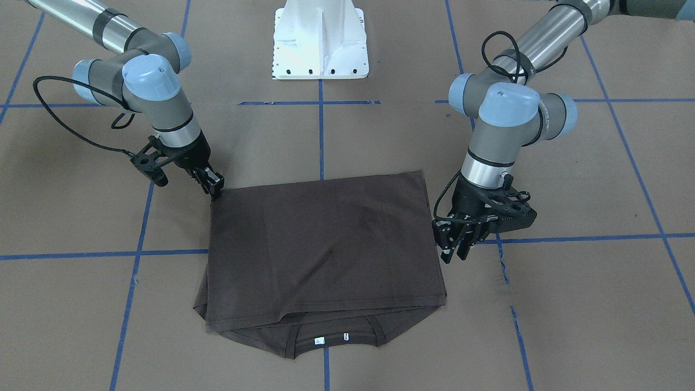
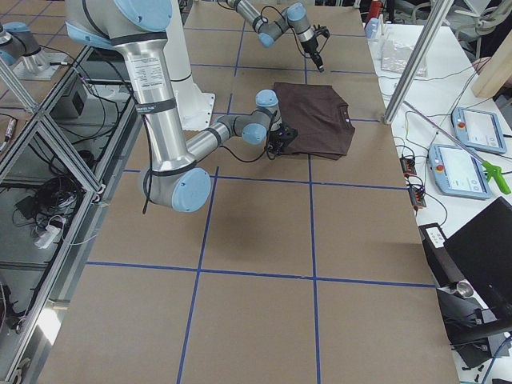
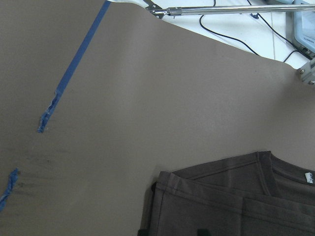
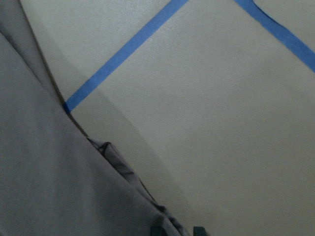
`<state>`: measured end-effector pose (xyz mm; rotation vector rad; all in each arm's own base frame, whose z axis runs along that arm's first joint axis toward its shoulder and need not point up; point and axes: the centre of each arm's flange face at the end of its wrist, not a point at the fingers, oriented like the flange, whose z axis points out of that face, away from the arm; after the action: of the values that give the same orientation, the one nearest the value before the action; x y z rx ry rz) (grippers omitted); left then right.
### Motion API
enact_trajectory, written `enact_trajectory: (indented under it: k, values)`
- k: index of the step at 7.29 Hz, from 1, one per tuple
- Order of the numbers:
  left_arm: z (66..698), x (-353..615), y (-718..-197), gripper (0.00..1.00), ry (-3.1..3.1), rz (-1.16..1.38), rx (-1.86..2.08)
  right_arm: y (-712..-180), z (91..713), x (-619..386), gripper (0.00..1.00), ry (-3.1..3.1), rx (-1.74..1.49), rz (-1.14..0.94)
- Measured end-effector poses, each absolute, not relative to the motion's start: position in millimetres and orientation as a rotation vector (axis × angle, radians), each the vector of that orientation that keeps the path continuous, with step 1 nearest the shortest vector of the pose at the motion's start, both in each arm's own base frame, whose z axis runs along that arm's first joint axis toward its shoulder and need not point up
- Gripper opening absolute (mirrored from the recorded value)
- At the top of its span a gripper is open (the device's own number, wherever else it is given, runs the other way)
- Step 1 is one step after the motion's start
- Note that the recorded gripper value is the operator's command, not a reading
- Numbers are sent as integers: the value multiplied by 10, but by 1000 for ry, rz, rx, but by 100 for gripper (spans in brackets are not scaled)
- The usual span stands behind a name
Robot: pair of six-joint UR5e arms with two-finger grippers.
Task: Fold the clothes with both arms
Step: 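Lower the right gripper to the folded shirt's edge nearest it, then drag the folded shirt toward the robot with the right gripper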
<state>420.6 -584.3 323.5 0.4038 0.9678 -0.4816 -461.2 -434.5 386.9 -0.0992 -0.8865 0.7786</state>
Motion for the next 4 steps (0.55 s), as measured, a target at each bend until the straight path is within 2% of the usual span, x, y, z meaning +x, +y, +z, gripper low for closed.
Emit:
enact_trajectory:
  k: [4]
  values:
    - [3209,4169,-5819,41,974,-481,408,-4160,3649,-4522,0,-939,-119,753]
